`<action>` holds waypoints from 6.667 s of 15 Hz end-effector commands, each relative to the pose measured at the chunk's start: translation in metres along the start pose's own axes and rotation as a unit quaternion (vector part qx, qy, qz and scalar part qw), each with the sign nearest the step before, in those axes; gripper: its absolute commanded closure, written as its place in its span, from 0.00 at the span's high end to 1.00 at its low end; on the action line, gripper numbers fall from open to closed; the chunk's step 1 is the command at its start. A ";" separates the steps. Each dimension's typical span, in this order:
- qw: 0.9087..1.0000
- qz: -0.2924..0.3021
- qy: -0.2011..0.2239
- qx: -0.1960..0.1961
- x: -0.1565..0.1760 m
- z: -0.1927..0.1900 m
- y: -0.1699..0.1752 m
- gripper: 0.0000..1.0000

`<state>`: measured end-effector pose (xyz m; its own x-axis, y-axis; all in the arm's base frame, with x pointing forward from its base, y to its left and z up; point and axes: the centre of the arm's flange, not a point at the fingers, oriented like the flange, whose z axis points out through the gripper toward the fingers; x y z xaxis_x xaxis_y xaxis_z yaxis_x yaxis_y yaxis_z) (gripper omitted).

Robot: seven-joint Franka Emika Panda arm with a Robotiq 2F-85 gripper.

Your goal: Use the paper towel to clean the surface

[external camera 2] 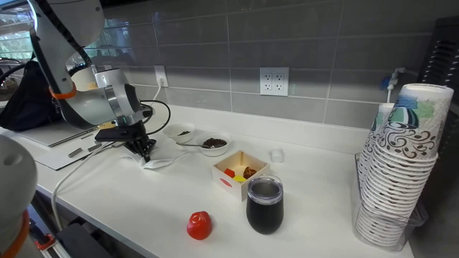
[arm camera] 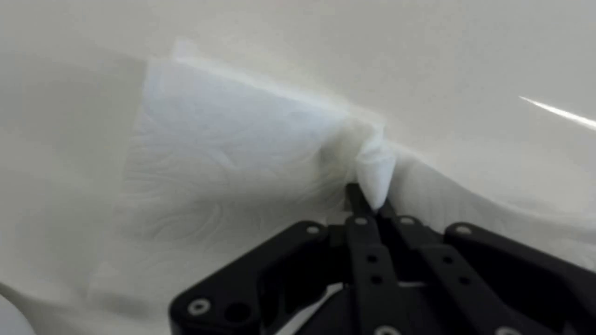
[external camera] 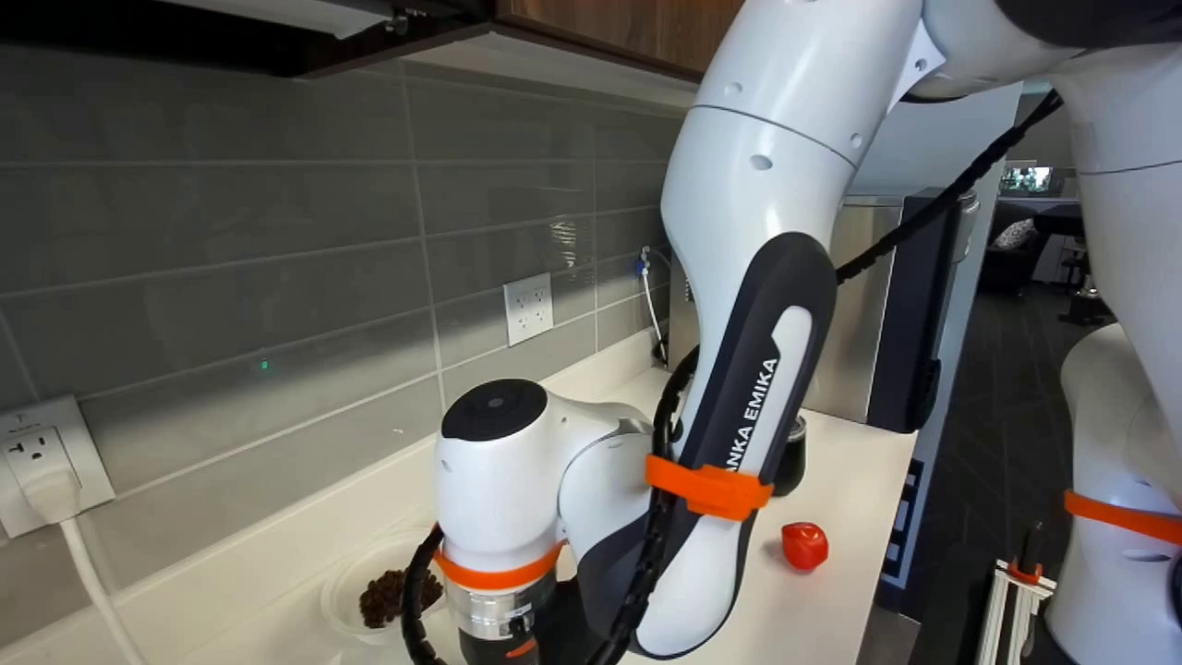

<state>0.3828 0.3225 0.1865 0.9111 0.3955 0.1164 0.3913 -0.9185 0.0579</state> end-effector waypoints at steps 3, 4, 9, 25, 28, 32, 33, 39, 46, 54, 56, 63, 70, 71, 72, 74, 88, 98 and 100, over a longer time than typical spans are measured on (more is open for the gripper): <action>0.995 -0.035 -0.030 0.093 0.014 0.007 -0.039 0.01; 0.993 -0.039 -0.040 0.107 0.012 0.006 -0.043 0.01; 0.993 -0.032 -0.077 0.085 -0.008 0.000 -0.020 0.01; 0.992 0.020 -0.108 0.067 -0.029 0.006 0.058 0.01; 0.989 -0.030 -0.103 0.098 -0.029 0.004 0.010 0.01; 0.983 -0.091 -0.103 0.123 -0.034 0.008 -0.036 0.01; 0.979 -0.108 -0.108 0.133 -0.036 0.007 -0.043 0.01; 0.985 -0.102 -0.105 0.088 -0.049 0.003 -0.006 0.01; 0.993 0.010 -0.111 0.042 -0.082 0.000 0.105 0.01; 0.992 0.039 -0.106 0.059 -0.078 0.008 0.109 0.01; 0.991 -0.010 -0.112 0.070 -0.069 0.008 0.066 0.01; 0.976 -0.158 -0.111 0.098 -0.071 0.003 -0.051 0.01; 0.983 -0.127 -0.129 0.032 -0.094 0.006 0.008 0.01; 0.985 -0.111 -0.129 0.022 -0.095 0.005 0.022 0.01; 0.987 -0.092 -0.128 0.014 -0.096 0.004 0.040 0.01; 0.990 -0.055 -0.129 0.001 -0.102 0.003 0.071 0.01; 0.984 -0.055 -0.158 0.057 -0.122 -0.005 0.058 0.01; 0.958 -0.225 -0.163 0.075 -0.150 -0.010 -0.030 0.01; 0.964 -0.196 -0.168 0.061 -0.151 -0.013 -0.003 0.01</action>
<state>0.2327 0.3004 0.1809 0.6397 0.7461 -0.1846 0.7383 -0.6633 -0.1223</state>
